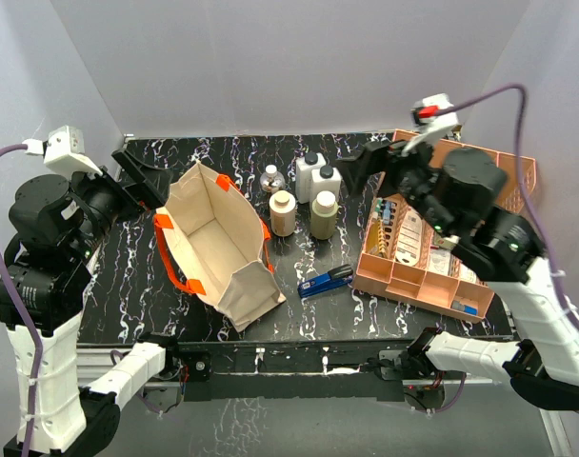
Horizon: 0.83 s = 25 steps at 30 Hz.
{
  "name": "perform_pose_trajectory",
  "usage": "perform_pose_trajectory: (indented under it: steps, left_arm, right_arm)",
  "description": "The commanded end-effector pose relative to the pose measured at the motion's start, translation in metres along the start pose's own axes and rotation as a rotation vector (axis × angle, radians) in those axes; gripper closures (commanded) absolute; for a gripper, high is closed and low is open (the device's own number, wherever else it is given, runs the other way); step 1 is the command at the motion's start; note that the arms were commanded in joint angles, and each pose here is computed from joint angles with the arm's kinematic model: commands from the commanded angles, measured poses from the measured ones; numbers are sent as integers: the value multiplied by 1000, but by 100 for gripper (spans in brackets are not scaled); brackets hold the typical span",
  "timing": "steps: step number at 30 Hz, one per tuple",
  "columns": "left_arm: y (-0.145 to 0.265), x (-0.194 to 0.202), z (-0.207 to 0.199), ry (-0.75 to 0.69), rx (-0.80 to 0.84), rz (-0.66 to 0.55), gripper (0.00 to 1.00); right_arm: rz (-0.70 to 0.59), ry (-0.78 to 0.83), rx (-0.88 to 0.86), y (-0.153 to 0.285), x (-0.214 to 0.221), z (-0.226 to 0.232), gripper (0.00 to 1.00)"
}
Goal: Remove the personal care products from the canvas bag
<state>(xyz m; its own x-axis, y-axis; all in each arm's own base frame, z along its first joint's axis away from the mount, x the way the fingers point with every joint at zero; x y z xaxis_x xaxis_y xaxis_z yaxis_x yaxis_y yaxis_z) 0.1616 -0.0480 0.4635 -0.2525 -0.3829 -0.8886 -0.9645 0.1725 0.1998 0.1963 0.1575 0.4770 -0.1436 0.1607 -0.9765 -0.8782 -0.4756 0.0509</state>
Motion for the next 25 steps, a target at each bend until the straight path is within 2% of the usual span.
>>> perform_pose_trajectory:
  steps: [1,16,23,25]
  left_arm:
    - [4,-14,-11,-96,61,-36,3]
    - [32,-38,-12,-254,24,-126,3]
    - [32,-35,-10,-270,15,-119,3]
    - [31,-35,-10,-273,16,-114,3]
  right_arm:
    - [-63,1,1,32,-28,-6,1]
    - [-128,-70,75,63,-58,-16,1]
    - [-100,-36,36,64,-53,-13,2]
    - [-84,-59,87,64,-53,-18,2]
Point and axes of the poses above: each gripper's point midway between its finger pads, its own y axis back along the fingers, its own z axis along the line the jaws close on, x = y × z, the point moved 6 cm from there along y, back along the fingers, and after that the axes turned 2 degrees about -y, right-handed, at the moved point
